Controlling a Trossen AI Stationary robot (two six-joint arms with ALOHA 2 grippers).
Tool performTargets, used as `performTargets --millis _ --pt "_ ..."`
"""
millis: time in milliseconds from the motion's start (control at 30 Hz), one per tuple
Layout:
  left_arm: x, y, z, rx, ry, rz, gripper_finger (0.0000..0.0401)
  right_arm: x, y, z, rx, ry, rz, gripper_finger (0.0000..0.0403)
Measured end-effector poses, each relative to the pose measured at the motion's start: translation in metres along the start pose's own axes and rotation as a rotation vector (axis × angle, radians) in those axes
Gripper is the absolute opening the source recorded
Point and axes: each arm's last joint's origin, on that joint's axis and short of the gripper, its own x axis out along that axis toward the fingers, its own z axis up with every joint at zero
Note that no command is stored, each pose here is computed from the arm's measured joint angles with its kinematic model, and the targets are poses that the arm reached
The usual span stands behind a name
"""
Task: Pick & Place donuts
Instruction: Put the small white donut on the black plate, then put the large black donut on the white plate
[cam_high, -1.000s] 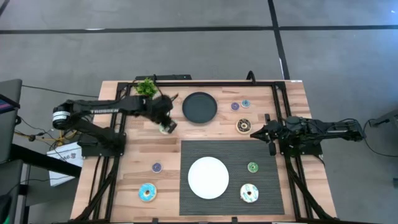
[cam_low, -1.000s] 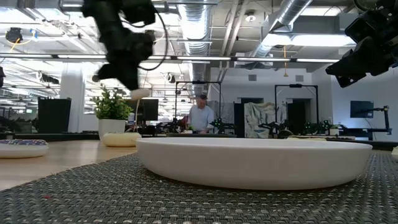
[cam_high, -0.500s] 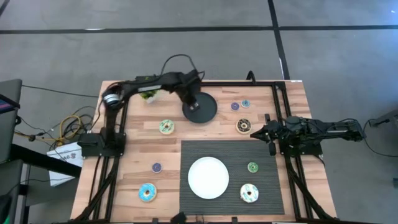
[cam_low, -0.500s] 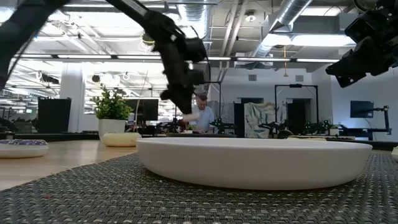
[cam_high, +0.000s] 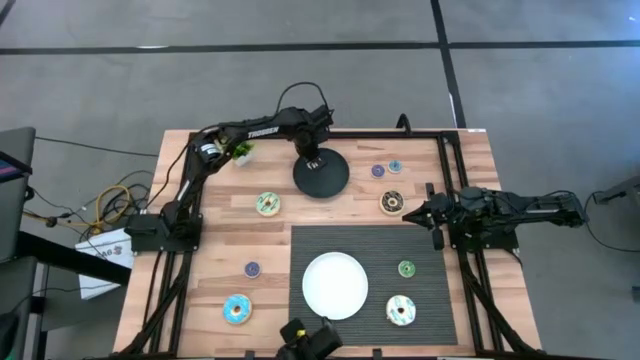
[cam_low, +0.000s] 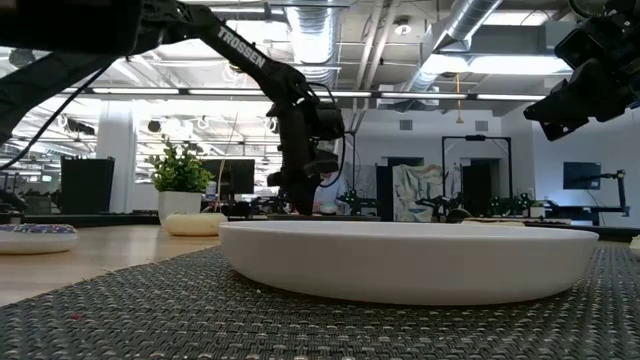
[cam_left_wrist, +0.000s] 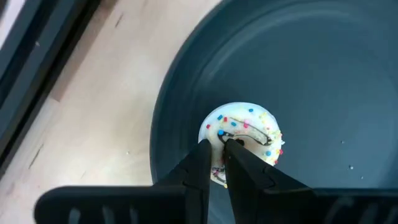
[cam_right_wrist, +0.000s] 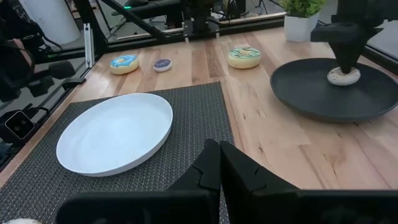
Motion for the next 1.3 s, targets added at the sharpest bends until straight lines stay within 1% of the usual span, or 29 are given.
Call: performTargets --millis 167,500,600,700,900,1067,1200,1300 --pt "0.000 -0.002 0.001 0.009 -0.005 -0.003 0.0044 0.000 0.000 0.000 0.000 0.000 0.000 0.0000" --pt "0.000 -0.002 0.001 0.002 -0.011 0.004 0.0129 0.000 0.000 0.000 0.000 0.000 0.000 0.0000" --pt "0.000 -0.002 0.000 0.009 -0.003 -0.007 0.0146 0.000 0.000 0.000 0.000 0.000 0.000 0.0000" --pt "-0.002 -0.003 0.000 0.013 -0.002 -0.028 0.0154 0.000 0.000 0.000 0.000 0.000 0.000 0.0000" --pt "-0.030 -0.002 0.002 0.034 -0.061 0.000 0.0154 0.000 0.000 0.000 0.000 0.000 0.000 0.0000" --pt "-0.062 -0.005 -0.003 0.035 -0.089 0.023 0.0154 0.000 0.000 0.000 0.000 0.000 0.000 0.0000" --pt "-0.091 -0.026 -0.012 0.063 -0.159 0.047 0.0153 0.000 0.000 0.000 0.000 0.000 0.000 0.0000" --pt "-0.111 -0.043 -0.025 0.108 -0.254 0.075 0.0153 0.000 0.000 0.000 0.000 0.000 0.000 0.0000"
